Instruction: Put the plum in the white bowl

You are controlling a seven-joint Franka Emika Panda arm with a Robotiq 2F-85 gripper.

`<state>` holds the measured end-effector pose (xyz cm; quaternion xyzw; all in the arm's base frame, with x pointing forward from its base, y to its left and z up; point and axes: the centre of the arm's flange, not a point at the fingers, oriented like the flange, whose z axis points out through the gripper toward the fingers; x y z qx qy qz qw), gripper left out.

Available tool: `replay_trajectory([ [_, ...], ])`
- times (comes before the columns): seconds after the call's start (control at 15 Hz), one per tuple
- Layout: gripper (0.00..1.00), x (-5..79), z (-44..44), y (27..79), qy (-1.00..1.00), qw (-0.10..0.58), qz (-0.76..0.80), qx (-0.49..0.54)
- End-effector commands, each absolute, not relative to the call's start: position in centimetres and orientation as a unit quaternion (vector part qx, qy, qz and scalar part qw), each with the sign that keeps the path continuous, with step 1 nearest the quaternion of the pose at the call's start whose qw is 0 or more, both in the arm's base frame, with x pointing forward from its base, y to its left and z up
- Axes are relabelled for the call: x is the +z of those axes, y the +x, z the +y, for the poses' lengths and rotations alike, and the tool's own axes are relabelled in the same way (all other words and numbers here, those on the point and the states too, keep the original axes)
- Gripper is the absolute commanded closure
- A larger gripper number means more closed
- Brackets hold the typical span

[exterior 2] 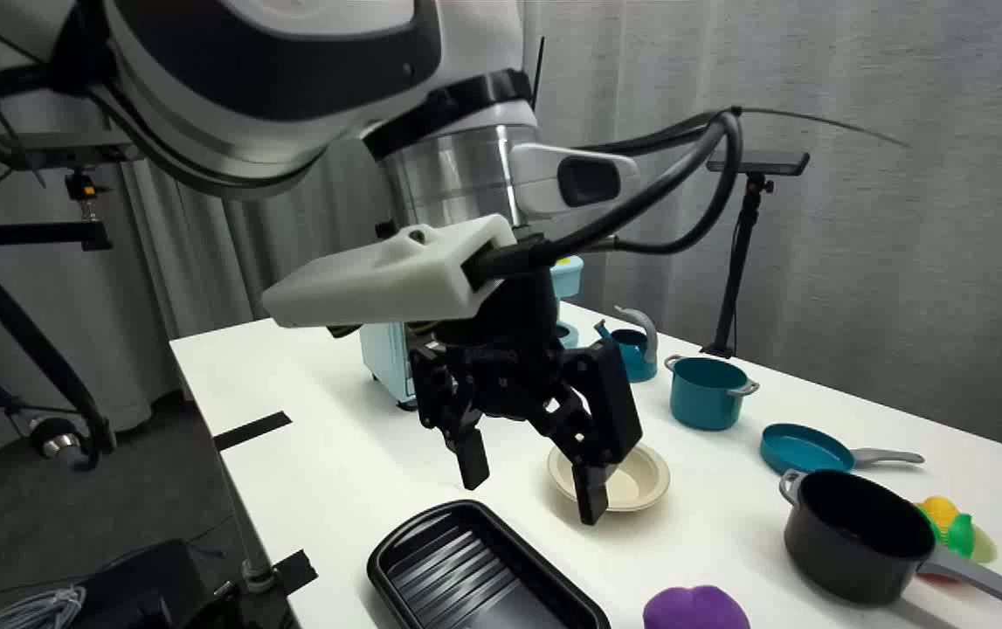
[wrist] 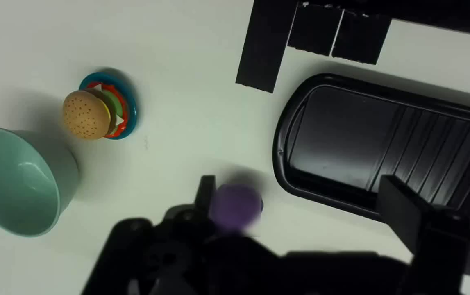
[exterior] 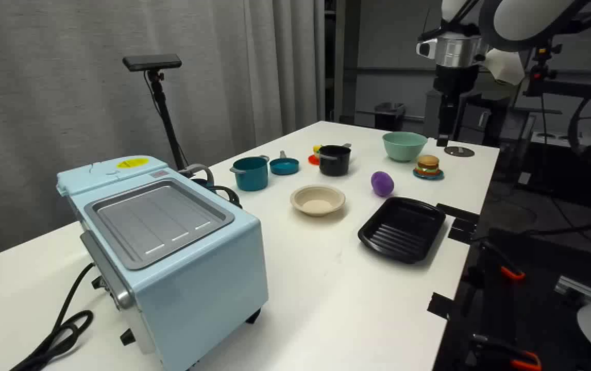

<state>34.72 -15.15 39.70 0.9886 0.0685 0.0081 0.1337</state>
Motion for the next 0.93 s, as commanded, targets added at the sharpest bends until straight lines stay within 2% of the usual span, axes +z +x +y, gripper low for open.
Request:
replay_trajectory([
  [0.0, 0.0, 39.68, -15.15, 34.73, 0.989, 0.134, 0.069, 0.008],
  [0.87, 0.0, 39.86, -15.48, 35.59, 0.989, 0.13, 0.067, 0.007],
])
